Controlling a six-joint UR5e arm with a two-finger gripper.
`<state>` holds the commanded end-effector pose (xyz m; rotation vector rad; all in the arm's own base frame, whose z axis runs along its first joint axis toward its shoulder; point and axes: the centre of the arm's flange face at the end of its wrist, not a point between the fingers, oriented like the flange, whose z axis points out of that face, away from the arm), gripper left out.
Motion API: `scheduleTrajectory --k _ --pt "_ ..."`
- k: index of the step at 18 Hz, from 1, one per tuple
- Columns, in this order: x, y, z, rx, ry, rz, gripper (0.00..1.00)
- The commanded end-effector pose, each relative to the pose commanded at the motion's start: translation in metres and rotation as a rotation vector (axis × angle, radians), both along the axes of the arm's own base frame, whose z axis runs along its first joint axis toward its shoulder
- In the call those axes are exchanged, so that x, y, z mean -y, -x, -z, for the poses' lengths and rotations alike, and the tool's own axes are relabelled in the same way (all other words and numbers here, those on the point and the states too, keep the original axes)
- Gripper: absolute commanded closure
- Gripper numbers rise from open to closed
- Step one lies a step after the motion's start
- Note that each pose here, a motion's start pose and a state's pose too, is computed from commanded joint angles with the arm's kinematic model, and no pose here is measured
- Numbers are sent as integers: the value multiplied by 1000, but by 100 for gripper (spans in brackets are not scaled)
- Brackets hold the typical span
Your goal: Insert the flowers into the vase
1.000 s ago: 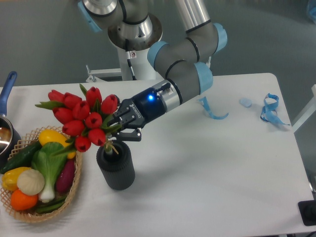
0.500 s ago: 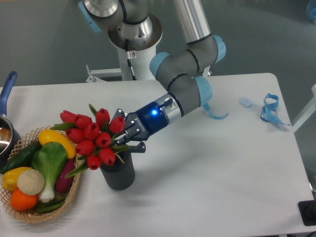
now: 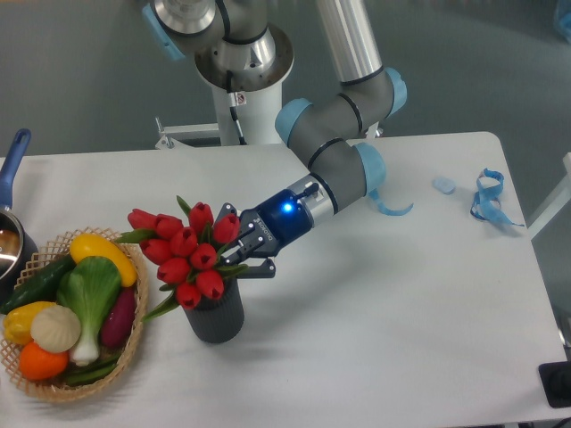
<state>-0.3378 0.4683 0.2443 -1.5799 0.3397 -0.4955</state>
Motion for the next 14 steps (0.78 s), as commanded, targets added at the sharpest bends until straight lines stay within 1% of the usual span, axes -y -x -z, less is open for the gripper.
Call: scheduleTrajectory --k 1,3,4,5,6,7,9,11,14 --pt "-1 0 -1 -4 -2 2 40" --pt "-1 1 -4 -10 -4 2 22" --pt "-1 0 -3 -9 -3 2 19" --pt "0 -1 -3 -9 -3 2 14" --pt "1 0 -4 -10 -4 -1 3" --pt "2 0 -4 -11 -3 -3 0" --pt "6 3 -4 -29 13 -12 0" --pt "11 6 -15 -72 34 -23 0" --pt "32 21 -42 -164 82 -77 0"
